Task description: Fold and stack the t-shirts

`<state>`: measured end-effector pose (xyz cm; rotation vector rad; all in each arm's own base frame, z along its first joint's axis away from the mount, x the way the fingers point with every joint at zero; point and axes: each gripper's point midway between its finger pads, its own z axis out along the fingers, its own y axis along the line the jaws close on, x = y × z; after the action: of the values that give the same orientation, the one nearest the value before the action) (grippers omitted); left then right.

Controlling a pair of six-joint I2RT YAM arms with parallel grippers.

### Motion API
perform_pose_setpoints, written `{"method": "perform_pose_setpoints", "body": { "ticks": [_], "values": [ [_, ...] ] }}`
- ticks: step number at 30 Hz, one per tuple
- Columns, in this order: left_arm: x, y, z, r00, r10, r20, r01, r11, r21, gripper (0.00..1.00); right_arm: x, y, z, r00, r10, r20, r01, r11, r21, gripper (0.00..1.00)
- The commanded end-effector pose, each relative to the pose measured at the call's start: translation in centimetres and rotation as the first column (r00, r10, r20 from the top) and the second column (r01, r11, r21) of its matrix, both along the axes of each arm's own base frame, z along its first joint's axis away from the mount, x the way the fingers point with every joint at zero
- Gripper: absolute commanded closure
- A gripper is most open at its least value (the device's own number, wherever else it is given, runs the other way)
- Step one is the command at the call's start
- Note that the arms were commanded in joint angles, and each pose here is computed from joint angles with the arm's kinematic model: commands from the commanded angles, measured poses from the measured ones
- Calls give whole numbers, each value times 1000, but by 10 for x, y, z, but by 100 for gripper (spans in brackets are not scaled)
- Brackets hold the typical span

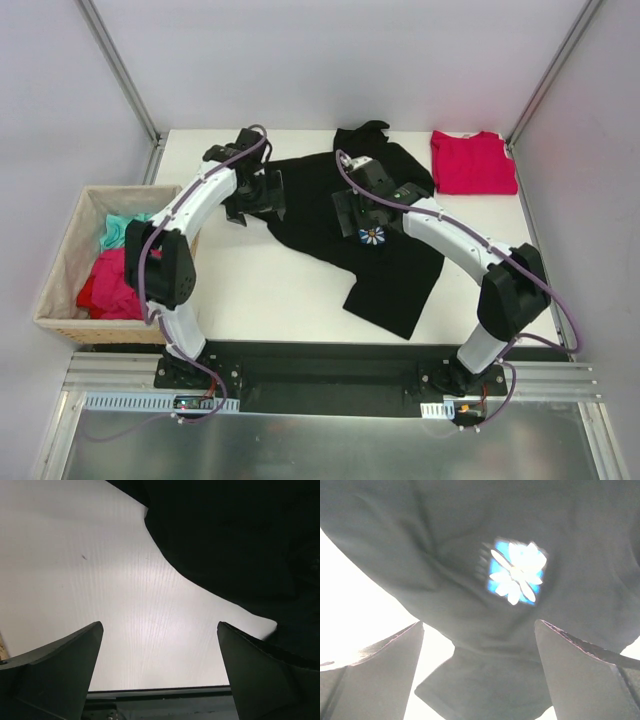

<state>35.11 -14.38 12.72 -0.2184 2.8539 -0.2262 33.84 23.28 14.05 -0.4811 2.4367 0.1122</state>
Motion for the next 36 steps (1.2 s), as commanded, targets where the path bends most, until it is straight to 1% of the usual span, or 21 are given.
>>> {"method": "perform_pose_setpoints", "body": {
  "ticks": [1, 2, 3, 5, 6, 7, 8, 10, 14, 15, 16, 18, 26, 31, 36],
  "values": [
    [17, 14, 44, 974, 14, 226, -18, 1000, 16, 1, 14, 43, 26, 990, 118, 79, -122, 991, 53, 3],
    [20, 16, 47, 969, 20, 246, -26, 999, 19, 1, 13, 53, 29, 981, 162, 104, -168, 985, 44, 3],
    [21, 21, 54, 962, 33, 271, -39, 999, 17, 1, 18, 66, 39, 971, 186, 150, -197, 978, 63, 3],
    [17, 31, 51, 960, 67, 271, -73, 997, 14, 1, 17, 86, 51, 947, 251, 200, -268, 961, 66, 3],
    [17, 36, 61, 945, 91, 313, -93, 996, -8, 1, 21, 98, 61, 932, 270, 241, -295, 952, 76, 3],
    [19, 49, 61, 935, 144, 325, -146, 989, -19, 1, 20, 109, 67, 919, 296, 261, -326, 942, 78, 3],
    [11, 58, 50, 937, 169, 306, -172, 985, -17, 1, 20, 116, 68, 911, 311, 269, -341, 937, 72, 3],
    [6, 78, 54, 916, 245, 319, -245, 969, -40, 1, 26, 131, 69, 902, 338, 271, -363, 931, 47, 3],
    [-12, 108, 44, 897, 305, 319, -326, 945, 13, 1, 31, 154, 49, 908, 362, 209, -370, 929, 1, 3],
    [-15, 111, 44, 895, 313, 319, -334, 942, 14, 1, 30, 154, 37, 918, 359, 167, -361, 932, -21, 3],
    [-18, 114, 40, 897, 315, 311, -337, 941, 19, 1, 38, 163, 29, 923, 351, 159, -349, 936, -41, 4],
    [-20, 120, 41, 892, 322, 317, -347, 937, 24, 1, 38, 165, 9, 931, 349, 105, -343, 936, -78, 3],
    [-23, 130, 46, 887, 330, 325, -358, 933, 30, 1, 42, 184, -57, 944, 330, 16, -324, 934, -147, 2],
    [-24, 132, 44, 888, 330, 321, -359, 933, 33, 1, 40, 199, -69, 940, 340, 12, -335, 932, -136, 1],
    [-28, 135, 46, 873, 356, 334, -388, 921, 31, 1, 49, 227, -51, 927, 362, 101, -354, 931, -91, 1]
  ]
}}
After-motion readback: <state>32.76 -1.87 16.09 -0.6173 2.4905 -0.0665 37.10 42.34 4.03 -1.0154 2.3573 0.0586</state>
